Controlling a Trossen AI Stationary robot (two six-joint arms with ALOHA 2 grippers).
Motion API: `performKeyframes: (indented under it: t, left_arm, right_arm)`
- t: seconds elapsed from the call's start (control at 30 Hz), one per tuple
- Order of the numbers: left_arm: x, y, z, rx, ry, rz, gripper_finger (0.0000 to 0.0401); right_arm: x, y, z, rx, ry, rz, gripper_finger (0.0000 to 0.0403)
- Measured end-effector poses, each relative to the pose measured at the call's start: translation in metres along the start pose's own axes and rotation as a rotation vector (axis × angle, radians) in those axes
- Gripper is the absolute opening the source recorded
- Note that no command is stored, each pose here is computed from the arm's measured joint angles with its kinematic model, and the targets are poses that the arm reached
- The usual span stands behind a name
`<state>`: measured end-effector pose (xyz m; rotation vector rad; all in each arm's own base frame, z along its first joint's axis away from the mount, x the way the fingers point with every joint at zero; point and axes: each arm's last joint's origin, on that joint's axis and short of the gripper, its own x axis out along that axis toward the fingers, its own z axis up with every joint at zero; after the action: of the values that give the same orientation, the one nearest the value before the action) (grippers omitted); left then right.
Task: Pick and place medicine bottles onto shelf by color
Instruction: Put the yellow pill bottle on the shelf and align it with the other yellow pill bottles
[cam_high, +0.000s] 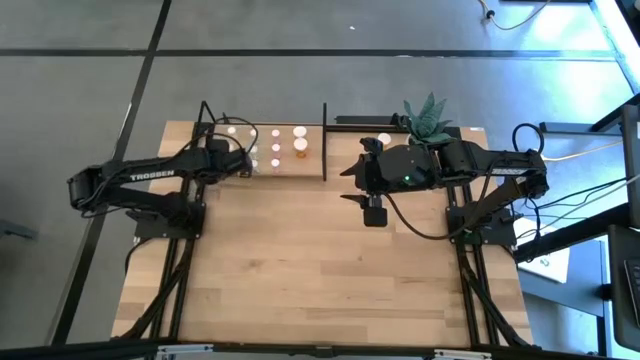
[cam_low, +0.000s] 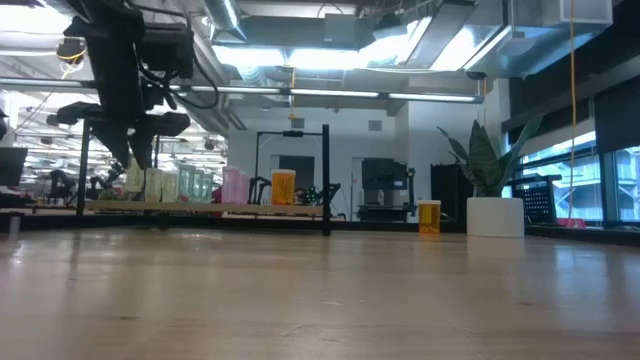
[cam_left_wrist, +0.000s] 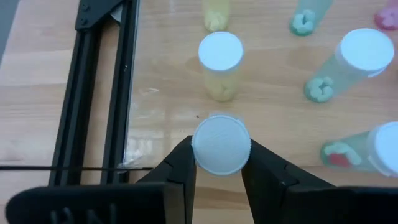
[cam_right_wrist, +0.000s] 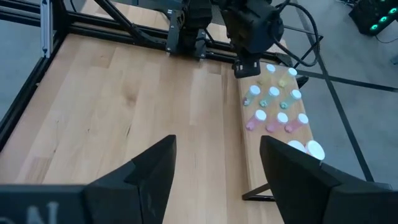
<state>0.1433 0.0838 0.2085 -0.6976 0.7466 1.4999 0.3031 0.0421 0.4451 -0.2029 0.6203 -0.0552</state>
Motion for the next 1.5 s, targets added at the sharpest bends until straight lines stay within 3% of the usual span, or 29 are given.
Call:
performKeyframes:
  t: [0.17,0.37,1.5]
  left_arm:
    - [0.0057,0.0000,0.0025,0.015,0.045,0.005,0.0092]
    - [0.0092,-0.0021,0.0027,0.020,0.055,0.014,0.0092]
    - [0.0107,-0.0029,0.0043,0.008,0.090,-0.017,0.0092]
  right_arm:
    - [0.0000,-0.0004,0.0008,0.025,-0.008,-0.011,0.0234]
    - [-0.0002,-0.0034,0.0003,0.051,0.000,-0.118,0.0234]
    - [-0.0002,-0.0034,0.0005,0.050,-0.001,-0.113,0.0234]
